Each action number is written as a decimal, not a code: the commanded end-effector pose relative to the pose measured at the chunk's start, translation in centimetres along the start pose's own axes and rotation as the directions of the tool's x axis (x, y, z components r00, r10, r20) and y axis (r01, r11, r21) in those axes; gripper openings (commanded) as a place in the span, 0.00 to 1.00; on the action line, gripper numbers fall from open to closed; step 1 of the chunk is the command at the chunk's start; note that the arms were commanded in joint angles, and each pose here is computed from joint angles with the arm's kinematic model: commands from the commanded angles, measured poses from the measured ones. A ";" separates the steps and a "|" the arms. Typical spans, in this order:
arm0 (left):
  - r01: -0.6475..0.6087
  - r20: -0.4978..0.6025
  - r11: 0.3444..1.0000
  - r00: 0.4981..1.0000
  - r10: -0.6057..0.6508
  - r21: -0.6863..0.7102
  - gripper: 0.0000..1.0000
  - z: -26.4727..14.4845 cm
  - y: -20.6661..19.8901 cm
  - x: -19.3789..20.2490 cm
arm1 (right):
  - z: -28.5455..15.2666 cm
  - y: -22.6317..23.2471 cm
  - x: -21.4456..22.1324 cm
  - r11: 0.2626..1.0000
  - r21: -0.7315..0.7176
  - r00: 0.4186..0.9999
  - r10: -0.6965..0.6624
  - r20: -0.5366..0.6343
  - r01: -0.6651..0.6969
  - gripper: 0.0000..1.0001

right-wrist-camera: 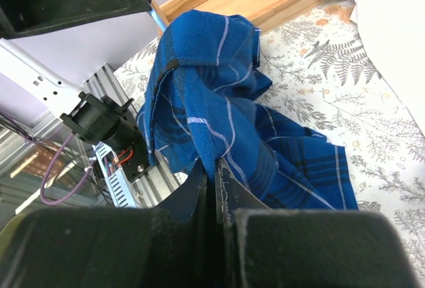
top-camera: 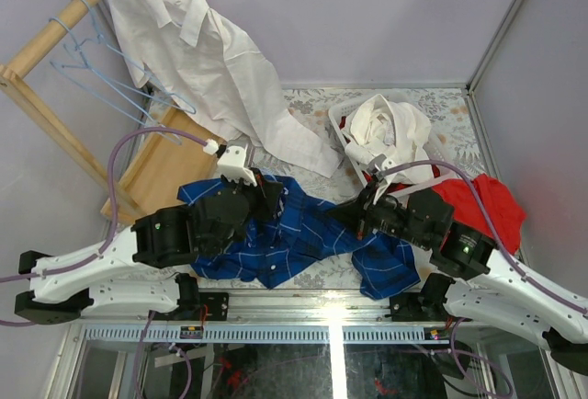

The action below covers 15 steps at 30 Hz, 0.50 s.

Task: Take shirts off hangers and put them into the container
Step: Remove the shirt from the hanger.

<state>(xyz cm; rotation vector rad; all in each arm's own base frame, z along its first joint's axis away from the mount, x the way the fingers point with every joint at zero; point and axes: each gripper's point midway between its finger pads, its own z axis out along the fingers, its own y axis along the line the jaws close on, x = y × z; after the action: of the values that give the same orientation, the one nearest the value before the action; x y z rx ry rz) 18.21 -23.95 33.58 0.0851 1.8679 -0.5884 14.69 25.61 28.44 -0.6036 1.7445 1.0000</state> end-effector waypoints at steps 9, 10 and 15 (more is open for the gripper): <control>-0.023 0.123 0.891 0.988 0.088 -0.453 0.00 -4.1 12.4 -2.0 | -1.5 2.0 -2.5 0.989 -0.142 0.985 0.066 0.159 -0.043 0.01; -0.008 0.133 0.884 0.988 0.079 -0.467 0.00 -4.3 12.7 -2.1 | -1.6 2.7 -2.5 0.983 -0.183 0.986 0.063 0.155 -0.034 0.01; 0.016 0.153 0.887 0.986 0.062 -0.462 0.00 -4.6 12.9 -2.6 | -1.8 5.4 -0.3 0.938 -0.345 1.000 -0.016 0.016 0.020 0.05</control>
<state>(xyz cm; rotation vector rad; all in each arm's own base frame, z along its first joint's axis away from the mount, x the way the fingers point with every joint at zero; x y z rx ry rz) 16.67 -22.23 31.36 -0.0906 1.9878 -0.6419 11.75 27.28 27.90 -0.7012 1.6752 1.2279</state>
